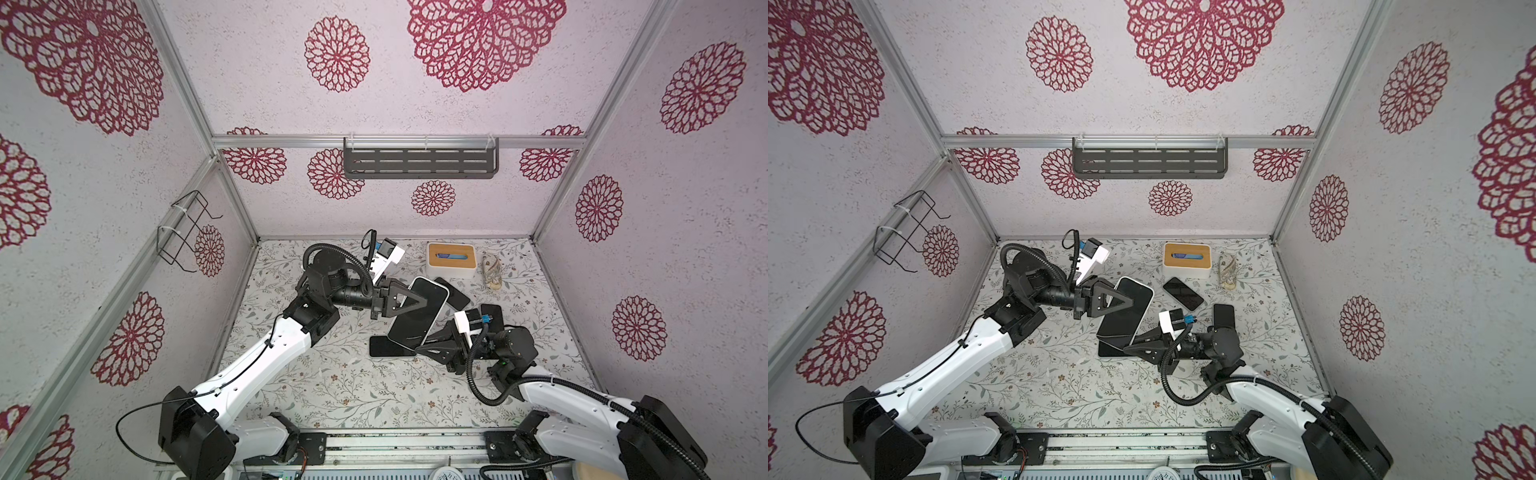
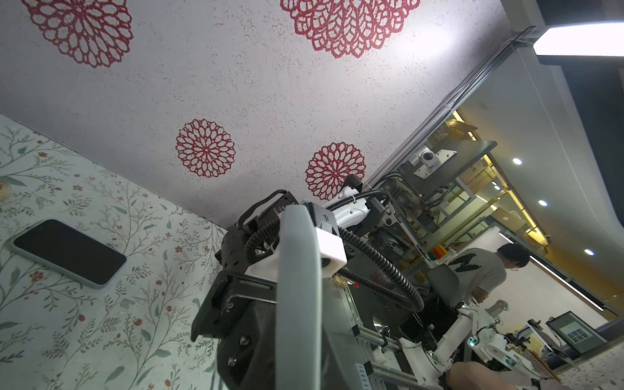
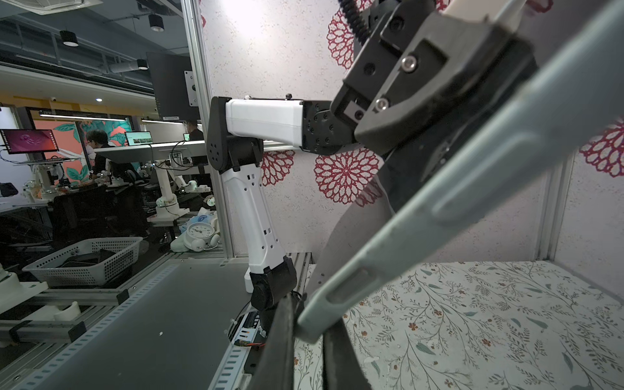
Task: Take the phone out of the phone case
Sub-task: Remove the phone case from the phone.
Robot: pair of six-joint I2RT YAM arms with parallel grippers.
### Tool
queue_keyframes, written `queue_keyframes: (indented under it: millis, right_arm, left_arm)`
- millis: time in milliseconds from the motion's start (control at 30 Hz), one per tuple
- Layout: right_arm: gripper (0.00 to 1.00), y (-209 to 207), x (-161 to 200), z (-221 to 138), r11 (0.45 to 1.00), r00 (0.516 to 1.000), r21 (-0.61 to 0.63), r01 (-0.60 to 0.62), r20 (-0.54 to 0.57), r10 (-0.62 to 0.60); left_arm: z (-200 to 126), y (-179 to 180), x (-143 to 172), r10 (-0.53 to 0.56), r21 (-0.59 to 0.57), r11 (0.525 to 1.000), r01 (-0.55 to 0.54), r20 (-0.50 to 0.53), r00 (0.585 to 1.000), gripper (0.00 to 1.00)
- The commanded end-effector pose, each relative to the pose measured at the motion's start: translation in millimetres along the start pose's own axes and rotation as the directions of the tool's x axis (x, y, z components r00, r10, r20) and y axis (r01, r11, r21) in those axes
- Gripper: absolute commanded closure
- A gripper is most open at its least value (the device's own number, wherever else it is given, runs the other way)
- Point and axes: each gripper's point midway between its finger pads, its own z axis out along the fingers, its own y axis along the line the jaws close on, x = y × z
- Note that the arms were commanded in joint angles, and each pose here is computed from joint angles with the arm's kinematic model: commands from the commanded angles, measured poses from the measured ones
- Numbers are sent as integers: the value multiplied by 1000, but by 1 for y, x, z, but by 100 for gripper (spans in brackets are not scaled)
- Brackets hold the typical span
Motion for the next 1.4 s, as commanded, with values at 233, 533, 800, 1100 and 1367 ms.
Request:
queue_keyframes:
  millis: [233, 533, 800, 1100, 1367]
  right_arm:
    - [100, 45, -68, 7, 888, 884, -90, 451, 181, -431]
    - [100, 38, -79, 4, 858, 841, 11, 513, 196, -505]
    - [100, 28, -88, -3, 814, 789, 140, 564, 200, -581]
    - [100, 13, -93, -12, 750, 740, 280, 599, 165, -652]
    - [100, -6, -100, -29, 655, 687, 460, 600, 124, -716]
  left_arm:
    - [18, 46, 3, -186, -81, 979, 189, 42, 982, 100]
    - [36, 51, 8, -249, -75, 965, 250, 19, 968, 100]
    - [46, 66, 13, -319, -97, 942, 320, 21, 947, 100]
    - [59, 62, 13, -346, -68, 936, 346, 7, 938, 100]
    - [64, 59, 11, -352, -41, 935, 353, 10, 936, 100]
